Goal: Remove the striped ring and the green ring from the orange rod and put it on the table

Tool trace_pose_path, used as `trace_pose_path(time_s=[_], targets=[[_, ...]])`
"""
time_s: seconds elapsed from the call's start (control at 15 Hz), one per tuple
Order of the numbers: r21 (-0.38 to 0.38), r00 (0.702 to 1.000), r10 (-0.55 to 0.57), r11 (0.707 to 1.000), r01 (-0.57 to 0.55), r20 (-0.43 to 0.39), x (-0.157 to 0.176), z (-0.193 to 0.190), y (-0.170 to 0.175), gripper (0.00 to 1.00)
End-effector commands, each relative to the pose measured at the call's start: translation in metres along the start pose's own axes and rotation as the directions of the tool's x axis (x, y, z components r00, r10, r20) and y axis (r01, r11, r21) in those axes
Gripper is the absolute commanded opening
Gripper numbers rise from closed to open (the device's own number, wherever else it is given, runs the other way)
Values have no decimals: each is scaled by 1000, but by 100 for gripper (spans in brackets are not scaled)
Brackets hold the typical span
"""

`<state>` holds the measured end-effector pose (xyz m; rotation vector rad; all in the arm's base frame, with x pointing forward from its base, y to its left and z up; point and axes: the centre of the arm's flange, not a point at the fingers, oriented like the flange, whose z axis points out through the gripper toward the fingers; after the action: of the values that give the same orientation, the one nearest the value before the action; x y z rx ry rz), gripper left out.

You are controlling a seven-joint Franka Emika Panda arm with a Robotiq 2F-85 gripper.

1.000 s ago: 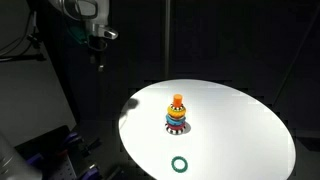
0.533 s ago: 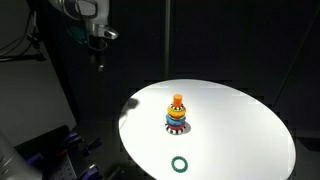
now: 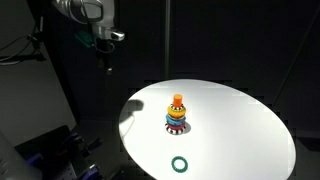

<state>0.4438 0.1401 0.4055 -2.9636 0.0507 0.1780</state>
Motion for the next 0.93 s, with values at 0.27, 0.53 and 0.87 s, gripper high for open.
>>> trace_pose_path(time_s=[0.27, 0.53, 0.87], targets=[[-89, 981, 97, 990, -113, -169, 39, -2, 62, 100], [-111, 949, 170, 972, -205, -264, 61, -2, 94, 100], [-158, 890, 261, 928, -338, -373, 81, 8, 136, 100]])
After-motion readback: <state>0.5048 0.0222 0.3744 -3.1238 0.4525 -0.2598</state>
